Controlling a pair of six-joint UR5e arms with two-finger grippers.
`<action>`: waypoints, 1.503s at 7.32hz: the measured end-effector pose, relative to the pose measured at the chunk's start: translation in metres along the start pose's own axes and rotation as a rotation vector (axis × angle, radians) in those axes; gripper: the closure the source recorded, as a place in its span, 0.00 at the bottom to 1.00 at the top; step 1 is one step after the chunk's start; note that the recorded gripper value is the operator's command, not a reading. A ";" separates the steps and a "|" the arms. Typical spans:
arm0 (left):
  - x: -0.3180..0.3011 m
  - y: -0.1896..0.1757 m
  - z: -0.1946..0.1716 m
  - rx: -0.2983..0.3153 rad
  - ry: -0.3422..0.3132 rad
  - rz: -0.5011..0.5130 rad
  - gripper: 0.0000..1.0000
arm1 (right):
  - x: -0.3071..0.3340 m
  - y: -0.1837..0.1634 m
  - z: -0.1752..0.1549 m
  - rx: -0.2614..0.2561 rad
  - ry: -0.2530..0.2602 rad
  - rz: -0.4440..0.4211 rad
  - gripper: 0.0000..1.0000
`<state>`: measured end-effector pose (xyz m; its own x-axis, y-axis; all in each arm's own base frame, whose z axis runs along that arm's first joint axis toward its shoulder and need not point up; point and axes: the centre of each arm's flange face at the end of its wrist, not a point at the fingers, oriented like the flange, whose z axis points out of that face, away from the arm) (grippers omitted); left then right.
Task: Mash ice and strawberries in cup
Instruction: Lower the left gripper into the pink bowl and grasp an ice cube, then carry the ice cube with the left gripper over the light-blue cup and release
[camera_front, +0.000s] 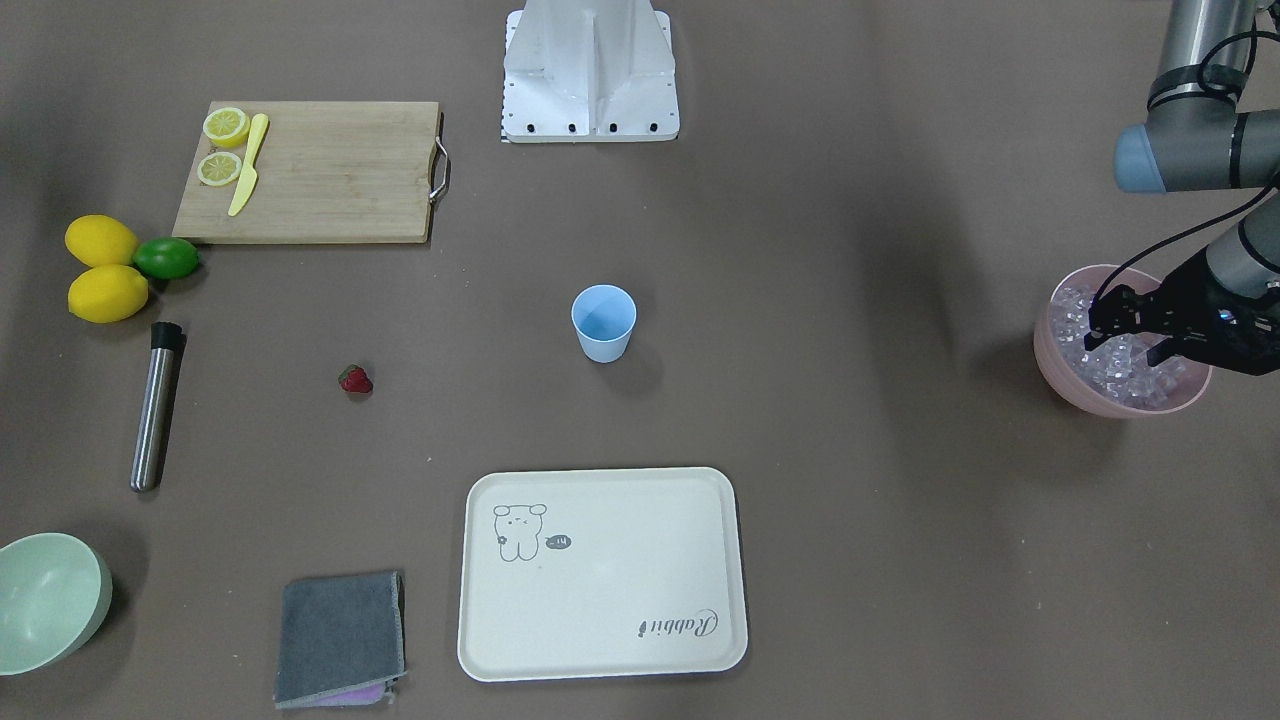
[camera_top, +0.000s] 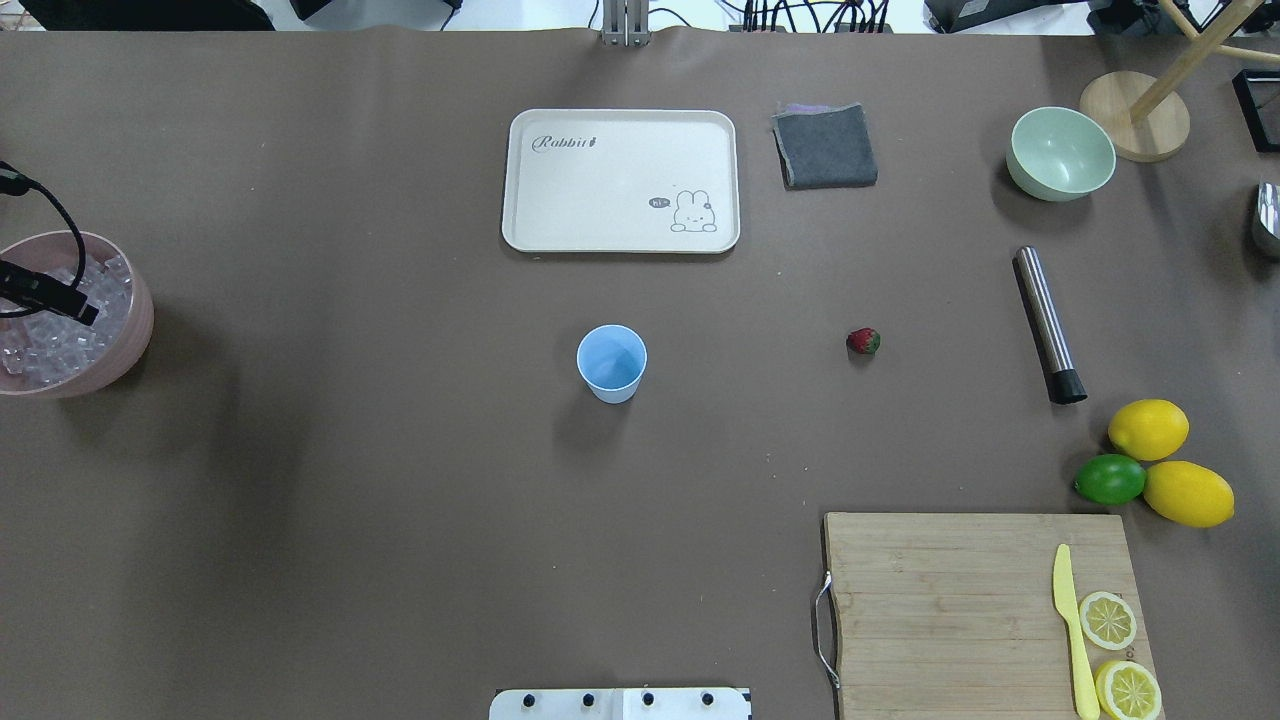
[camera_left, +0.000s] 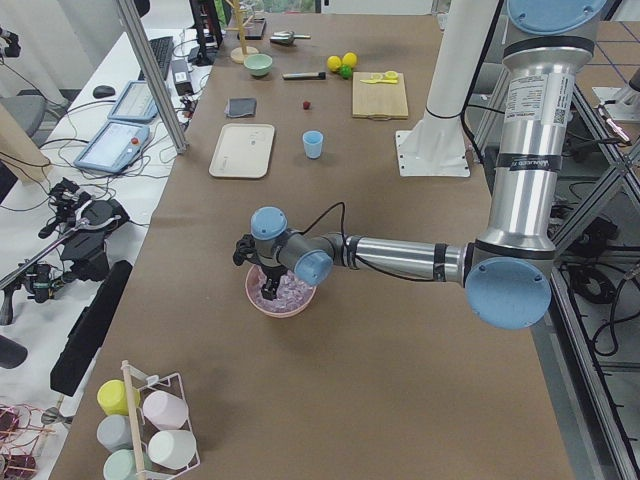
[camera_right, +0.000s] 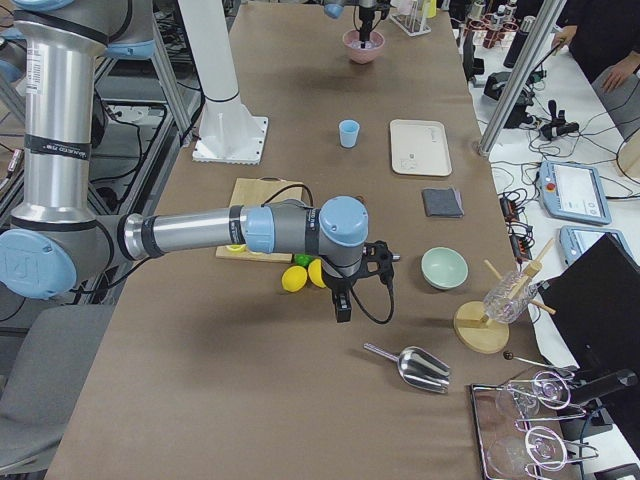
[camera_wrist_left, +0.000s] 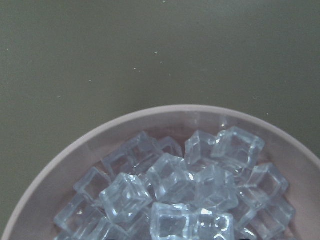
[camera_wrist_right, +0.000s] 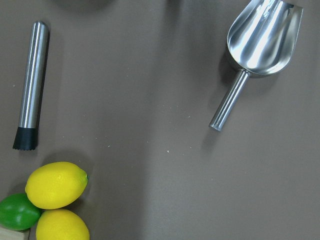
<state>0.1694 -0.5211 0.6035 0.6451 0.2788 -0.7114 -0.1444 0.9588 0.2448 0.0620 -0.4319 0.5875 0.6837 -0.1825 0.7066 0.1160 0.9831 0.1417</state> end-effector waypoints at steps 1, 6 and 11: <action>0.001 0.000 0.001 -0.002 0.000 0.000 0.86 | 0.000 0.001 0.000 -0.001 -0.001 0.004 0.00; 0.019 -0.005 -0.019 0.027 0.018 0.022 1.00 | -0.001 0.001 0.003 -0.004 -0.033 0.018 0.00; 0.102 -0.040 -0.110 0.063 0.066 -0.043 1.00 | -0.003 -0.001 0.002 0.001 -0.036 0.012 0.00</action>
<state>0.1587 -0.5248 0.4487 0.5987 0.2423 -0.7635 -0.0691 0.9652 0.2521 0.0586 -0.4319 0.5866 0.6583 -0.1710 0.7331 0.1070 0.9852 0.1338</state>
